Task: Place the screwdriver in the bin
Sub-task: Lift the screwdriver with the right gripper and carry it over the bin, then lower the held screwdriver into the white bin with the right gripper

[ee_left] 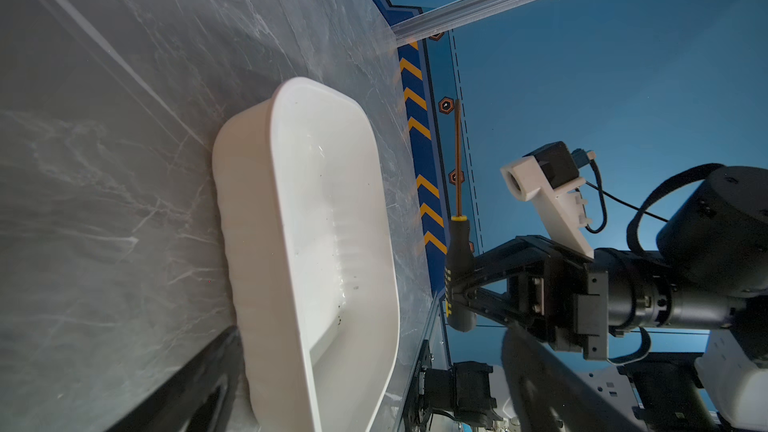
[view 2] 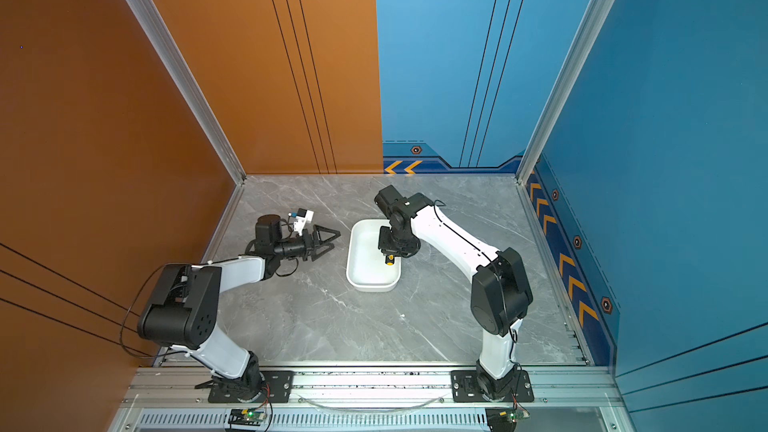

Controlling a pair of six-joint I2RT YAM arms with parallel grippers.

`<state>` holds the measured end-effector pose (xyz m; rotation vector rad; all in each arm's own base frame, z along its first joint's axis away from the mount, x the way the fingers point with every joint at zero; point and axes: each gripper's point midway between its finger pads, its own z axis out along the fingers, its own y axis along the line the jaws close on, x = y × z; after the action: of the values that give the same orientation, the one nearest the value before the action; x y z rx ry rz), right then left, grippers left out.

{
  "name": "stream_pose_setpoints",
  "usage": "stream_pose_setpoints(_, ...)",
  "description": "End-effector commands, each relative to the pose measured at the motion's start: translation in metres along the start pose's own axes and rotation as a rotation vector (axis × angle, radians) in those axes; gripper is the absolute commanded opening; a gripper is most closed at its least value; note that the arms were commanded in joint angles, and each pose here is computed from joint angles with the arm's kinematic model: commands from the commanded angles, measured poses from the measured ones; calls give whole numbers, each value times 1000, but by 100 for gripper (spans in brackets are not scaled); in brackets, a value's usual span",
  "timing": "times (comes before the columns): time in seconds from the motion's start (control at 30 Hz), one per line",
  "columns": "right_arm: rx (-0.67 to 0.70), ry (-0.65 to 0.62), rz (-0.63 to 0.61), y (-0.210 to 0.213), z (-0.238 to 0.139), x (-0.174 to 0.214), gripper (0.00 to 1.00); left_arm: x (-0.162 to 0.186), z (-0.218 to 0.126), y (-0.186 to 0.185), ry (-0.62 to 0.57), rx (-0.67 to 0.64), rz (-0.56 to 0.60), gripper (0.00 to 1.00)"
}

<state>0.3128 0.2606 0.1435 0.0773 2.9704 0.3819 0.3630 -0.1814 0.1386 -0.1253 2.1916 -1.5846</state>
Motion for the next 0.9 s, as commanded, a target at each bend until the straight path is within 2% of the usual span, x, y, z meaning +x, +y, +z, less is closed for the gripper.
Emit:
stream_pose_setpoints(0.0,-15,-81,35,9,-4,-6,0,7,2,7,12,-10,-14,98)
stream_pose_setpoints(0.33,11,-27,-6,30,29,16,0,12,3,12,20,-17,-21,98)
stream_pose_setpoints(0.87,48,21,-15,30,59,30,0,14,3,15,21,-23,-26,98)
